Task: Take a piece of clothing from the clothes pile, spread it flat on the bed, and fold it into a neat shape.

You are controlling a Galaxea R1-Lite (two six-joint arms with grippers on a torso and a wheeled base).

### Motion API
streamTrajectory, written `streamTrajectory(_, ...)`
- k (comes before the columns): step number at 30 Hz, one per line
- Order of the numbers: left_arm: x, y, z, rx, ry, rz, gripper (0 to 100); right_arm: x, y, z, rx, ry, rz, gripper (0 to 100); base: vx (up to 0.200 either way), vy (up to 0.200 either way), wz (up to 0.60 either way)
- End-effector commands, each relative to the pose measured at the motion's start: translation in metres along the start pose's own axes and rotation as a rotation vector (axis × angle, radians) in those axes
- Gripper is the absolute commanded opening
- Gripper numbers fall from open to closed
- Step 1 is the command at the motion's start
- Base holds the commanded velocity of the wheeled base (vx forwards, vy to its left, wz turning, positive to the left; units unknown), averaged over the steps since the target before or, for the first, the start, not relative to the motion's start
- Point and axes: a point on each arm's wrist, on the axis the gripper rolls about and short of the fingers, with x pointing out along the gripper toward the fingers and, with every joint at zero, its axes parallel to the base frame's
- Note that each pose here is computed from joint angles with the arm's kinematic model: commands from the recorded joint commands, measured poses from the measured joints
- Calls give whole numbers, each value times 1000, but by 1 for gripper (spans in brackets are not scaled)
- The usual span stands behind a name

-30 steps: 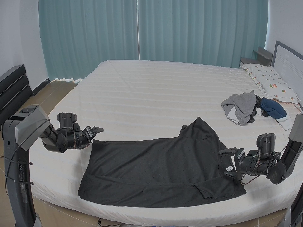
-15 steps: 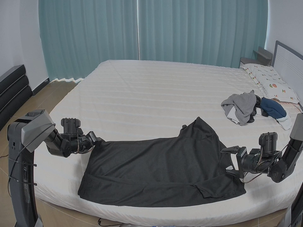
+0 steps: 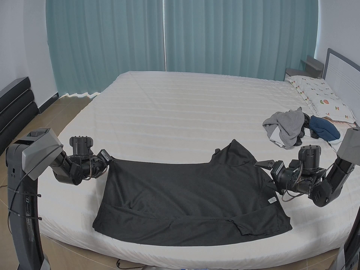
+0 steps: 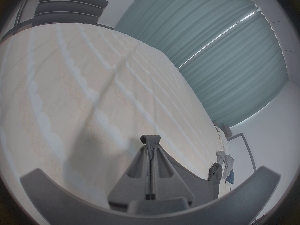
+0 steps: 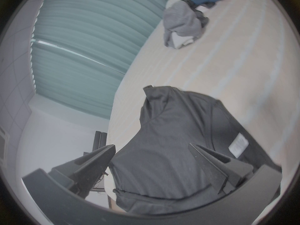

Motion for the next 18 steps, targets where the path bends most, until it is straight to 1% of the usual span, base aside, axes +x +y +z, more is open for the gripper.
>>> streamTrajectory(1, -6, -3, 0, -7, -4, -3, 0, 54, -14, 17, -170, -13, -21, 100, 0, 0, 0)
streamTrajectory(4, -5, -1, -1, -11, -1, 0, 0, 80, -21, 25, -290, -17, -31, 100, 0, 0, 0)
streamTrajectory(7, -5, -1, -1, -11, -1, 0, 0, 94, -23, 30, -372, -16, -38, 100, 0, 0, 0)
streamTrajectory(8, -4, 0, -1, -12, -1, 2, 0, 103, -26, 33, -426, -19, -40, 100, 0, 0, 0)
streamTrajectory(9, -5, 0, 0, -13, -2, 3, 0, 109, -28, 37, -463, -27, -41, 100, 0, 0, 0)
streamTrajectory(10, -4, 0, -1, -13, -1, 4, 0, 111, -29, 38, -477, -31, -41, 100, 0, 0, 0)
streamTrajectory(11, -5, 1, 0, -15, -3, 5, 0, 119, -29, 42, -520, -43, -34, 100, 0, 0, 0)
streamTrajectory(12, -5, 1, 0, -15, -3, 5, 0, 119, -29, 42, -520, -43, -34, 100, 0, 0, 0)
streamTrajectory(13, -5, 2, 1, -15, -5, 7, 0, 130, -27, 47, -574, -68, -34, 100, 0, 0, 0)
streamTrajectory(14, -5, 2, 1, -15, -5, 7, 0, 137, -27, 49, -594, -79, -40, 100, 0, 0, 0)
streamTrajectory(15, -5, 2, 0, -16, -3, 7, 0, 142, -26, 51, -609, -85, -45, 100, 0, 0, 0)
streamTrajectory(17, -4, 3, 0, -16, -2, 8, 0, 143, -26, 52, -611, -87, -46, 100, 0, 0, 0)
streamTrajectory(18, -5, 3, -1, -16, 0, 11, 0, 155, -28, 55, -628, -94, -57, 100, 0, 0, 0)
